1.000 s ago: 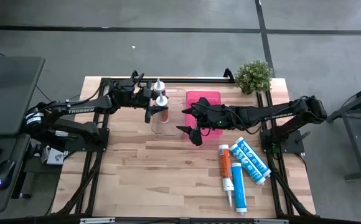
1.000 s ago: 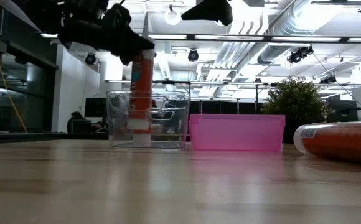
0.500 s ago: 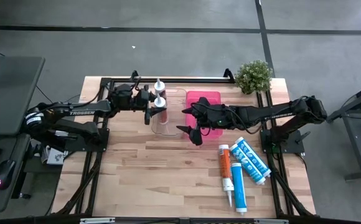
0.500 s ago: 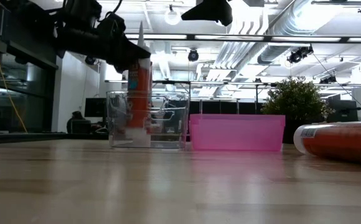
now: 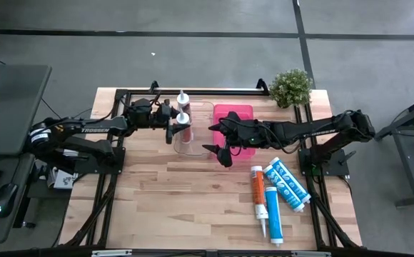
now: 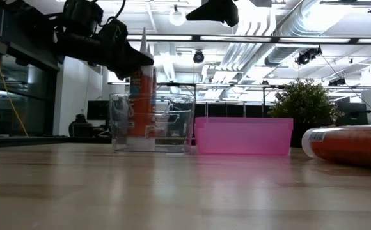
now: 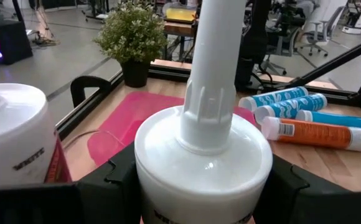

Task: Pick & place silicon tubes, Sealant and Lysol wipes
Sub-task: Put the left orange sealant into the transparent bin

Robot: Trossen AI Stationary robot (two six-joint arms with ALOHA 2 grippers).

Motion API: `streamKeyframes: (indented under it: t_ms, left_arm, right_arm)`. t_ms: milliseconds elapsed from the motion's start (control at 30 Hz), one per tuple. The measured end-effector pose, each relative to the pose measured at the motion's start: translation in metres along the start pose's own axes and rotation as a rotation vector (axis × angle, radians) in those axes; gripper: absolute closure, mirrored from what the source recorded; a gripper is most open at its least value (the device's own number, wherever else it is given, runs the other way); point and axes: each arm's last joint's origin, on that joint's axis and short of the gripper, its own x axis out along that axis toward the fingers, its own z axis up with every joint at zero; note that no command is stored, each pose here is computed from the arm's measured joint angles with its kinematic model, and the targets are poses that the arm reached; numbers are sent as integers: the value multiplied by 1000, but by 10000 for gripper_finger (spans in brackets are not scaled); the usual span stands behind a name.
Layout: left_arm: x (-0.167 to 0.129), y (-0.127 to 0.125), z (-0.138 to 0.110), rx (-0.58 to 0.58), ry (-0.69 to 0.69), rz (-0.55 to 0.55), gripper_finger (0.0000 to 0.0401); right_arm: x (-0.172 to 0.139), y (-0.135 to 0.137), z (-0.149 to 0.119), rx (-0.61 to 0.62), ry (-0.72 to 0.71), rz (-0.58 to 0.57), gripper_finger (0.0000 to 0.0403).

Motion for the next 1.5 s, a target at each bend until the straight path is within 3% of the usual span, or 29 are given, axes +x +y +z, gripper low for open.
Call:
streamKeyframes:
  t_ms: [567, 767, 867, 1500]
  left_arm:
    - [13, 5, -7, -69, -24, 10, 202]
    - [14, 5, -10, -119, 7, 32, 56]
    - [14, 5, -7, -126, -10, 33, 14]
    - [5, 1, -3, -131, 21, -16, 43]
  right_arm:
    - [0, 0, 0, 2, 3, 10, 55]
    - [0, 1, 0, 1, 6, 18, 55]
    - [0, 1, 0, 0, 6, 18, 55]
    - [0, 1, 0, 9, 9, 29, 55]
